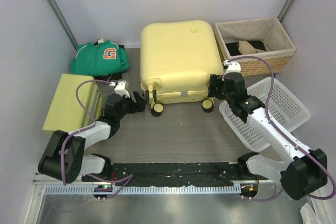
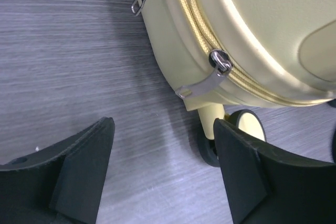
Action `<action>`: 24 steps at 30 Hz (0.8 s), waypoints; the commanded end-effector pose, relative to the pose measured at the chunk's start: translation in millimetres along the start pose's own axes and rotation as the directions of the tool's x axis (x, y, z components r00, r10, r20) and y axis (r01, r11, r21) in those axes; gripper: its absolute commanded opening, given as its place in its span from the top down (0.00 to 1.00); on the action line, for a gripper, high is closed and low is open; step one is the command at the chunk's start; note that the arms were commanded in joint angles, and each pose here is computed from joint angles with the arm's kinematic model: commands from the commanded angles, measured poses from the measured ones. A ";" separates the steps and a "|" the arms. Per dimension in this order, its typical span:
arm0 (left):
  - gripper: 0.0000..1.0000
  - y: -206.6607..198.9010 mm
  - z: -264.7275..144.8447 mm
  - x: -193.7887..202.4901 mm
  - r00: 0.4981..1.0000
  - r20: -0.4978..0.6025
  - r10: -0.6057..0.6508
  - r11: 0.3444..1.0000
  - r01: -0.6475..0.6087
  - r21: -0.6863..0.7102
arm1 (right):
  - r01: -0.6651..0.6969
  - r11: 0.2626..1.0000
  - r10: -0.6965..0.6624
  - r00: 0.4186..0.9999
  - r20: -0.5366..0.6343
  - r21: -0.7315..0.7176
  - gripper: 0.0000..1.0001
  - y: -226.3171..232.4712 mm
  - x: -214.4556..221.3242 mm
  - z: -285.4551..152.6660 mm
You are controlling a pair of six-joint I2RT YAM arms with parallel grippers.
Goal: Open, take out, and arrange the luggage
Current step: Unzip the luggage at the center of the board.
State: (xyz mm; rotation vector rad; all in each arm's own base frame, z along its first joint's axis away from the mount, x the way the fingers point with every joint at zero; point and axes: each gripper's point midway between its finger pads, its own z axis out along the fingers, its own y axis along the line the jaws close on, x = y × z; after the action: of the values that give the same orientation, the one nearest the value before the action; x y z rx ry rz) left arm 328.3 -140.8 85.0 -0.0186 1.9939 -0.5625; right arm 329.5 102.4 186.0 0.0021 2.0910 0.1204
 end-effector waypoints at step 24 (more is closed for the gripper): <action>0.92 -27.8 33.2 -44.8 0.966 0.118 0.230 0.960 -0.245 0.134 | -0.004 1.000 0.004 0.999 0.038 -0.017 0.19 7.5 -12.1 8.4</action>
State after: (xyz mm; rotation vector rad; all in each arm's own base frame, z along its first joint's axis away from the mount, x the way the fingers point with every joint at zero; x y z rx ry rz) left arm 357.7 -158.4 92.8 0.2311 1.9256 -0.5281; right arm 332.2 103.8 178.0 -0.0051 2.1118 0.1126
